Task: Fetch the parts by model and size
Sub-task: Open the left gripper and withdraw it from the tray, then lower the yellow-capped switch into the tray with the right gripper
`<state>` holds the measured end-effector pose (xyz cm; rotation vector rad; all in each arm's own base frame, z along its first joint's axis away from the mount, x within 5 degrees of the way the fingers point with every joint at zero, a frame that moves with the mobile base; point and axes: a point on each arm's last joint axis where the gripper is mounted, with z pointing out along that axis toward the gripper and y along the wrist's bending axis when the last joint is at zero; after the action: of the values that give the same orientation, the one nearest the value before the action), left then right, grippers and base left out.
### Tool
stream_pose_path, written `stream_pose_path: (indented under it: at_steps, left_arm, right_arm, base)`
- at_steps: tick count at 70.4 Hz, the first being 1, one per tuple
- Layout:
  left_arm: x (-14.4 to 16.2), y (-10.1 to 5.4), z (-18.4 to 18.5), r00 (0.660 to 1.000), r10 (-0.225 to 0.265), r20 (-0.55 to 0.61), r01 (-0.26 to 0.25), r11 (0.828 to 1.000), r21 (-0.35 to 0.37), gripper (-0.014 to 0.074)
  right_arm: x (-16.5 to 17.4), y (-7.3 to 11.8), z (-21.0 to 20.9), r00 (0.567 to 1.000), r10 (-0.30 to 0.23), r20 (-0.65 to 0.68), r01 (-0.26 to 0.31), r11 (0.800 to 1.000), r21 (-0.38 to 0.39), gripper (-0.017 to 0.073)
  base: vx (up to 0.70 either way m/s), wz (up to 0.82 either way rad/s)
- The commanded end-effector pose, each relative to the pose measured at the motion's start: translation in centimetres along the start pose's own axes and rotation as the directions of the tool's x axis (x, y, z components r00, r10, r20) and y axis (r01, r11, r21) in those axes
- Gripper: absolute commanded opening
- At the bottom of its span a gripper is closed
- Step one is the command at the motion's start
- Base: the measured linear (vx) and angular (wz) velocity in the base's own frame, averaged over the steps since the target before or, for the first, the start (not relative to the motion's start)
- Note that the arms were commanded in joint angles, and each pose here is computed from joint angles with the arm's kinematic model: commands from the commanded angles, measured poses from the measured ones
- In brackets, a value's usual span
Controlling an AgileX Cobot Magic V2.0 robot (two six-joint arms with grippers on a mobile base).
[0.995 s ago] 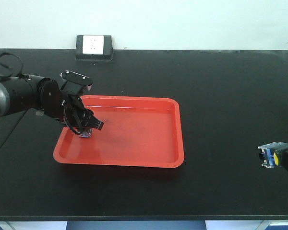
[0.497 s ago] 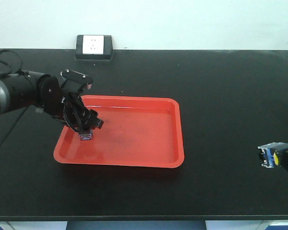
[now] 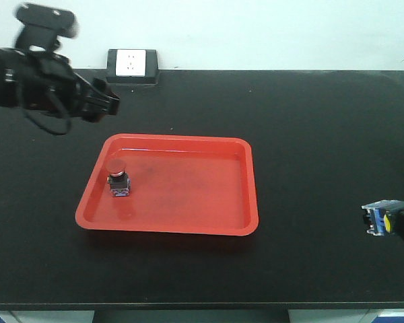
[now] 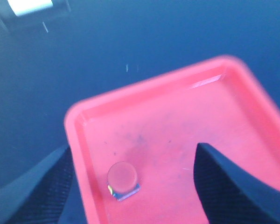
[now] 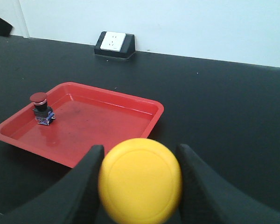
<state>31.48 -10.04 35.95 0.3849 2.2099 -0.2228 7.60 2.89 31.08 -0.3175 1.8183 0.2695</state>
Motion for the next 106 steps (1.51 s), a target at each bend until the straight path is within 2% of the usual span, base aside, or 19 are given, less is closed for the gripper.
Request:
stream_pose_path:
  at_steps: [1,13,30,38,48,58,74,98,106]
  left_arm:
    - [-0.9,-0.6,-4.8,0.987,-0.010,0.160,0.009,1.000,0.009,0.0523]
    - [2.2,-0.9,-9.5,0.975,-0.007,0.221,0.006,1.000,0.008,0.0523]
    - [8.0,-1.3,-15.4,0.935,-0.004,0.355,0.003,1.000,0.002,0.0523]
    - [11.0,-1.6,-18.4,0.901,0.002,0.433,-0.002,1.000,0.000,0.0523]
    - [14.7,-2.0,-20.7,0.861,-0.030,0.507,0.014,0.999,0.036,0.0523]
    - [18.0,-2.1,-21.2,0.847,-0.033,0.531,0.012,0.999,0.044,0.0523]
    - [21.6,-2.1,-19.6,0.860,-0.034,0.510,0.014,0.999,0.044,0.0523]
    - [21.9,-2.0,-19.2,0.861,-0.036,0.507,0.016,0.999,0.043,0.0523]
    - [22.0,-2.1,-19.1,0.867,-0.036,0.498,0.016,0.999,0.044,0.0523]
  right_arm:
    - [-1.6,0.0,-0.3,0.995,-0.013,0.100,0.013,1.000,0.001,-0.0010]
    - [-1.6,0.0,-0.3,0.995,-0.013,0.100,0.013,1.000,0.001,-0.0010]
    - [-1.6,0.0,-0.3,0.995,-0.013,0.100,0.013,1.000,0.001,-0.0010]
    - [-1.6,0.0,-0.3,0.995,-0.013,0.100,0.013,1.000,0.001,-0.0010]
    - [-1.6,0.0,-0.3,0.995,-0.013,0.100,0.013,1.000,0.001,-0.0010]
    - [-1.6,0.0,-0.3,0.995,-0.013,0.102,0.013,1.000,0.001,-0.0010]
    - [-1.6,0.0,-0.3,0.995,-0.013,0.102,0.013,1.000,0.001,-0.0010]
    - [-2.0,0.1,0.4,0.993,-0.006,0.117,0.007,1.000,-0.005,-0.0010]
    - [-2.7,0.2,1.5,0.995,0.014,0.096,-0.013,1.000,-0.015,-0.0008]
  base:
    - [0.00,0.00]
    - [0.00,0.00]
    - [0.00,0.00]
    - [0.00,0.00]
    - [0.00,0.00]
    - [0.00,0.00]
    - [0.00,0.00]
    - [0.00,0.00]
    - [0.00,0.00]
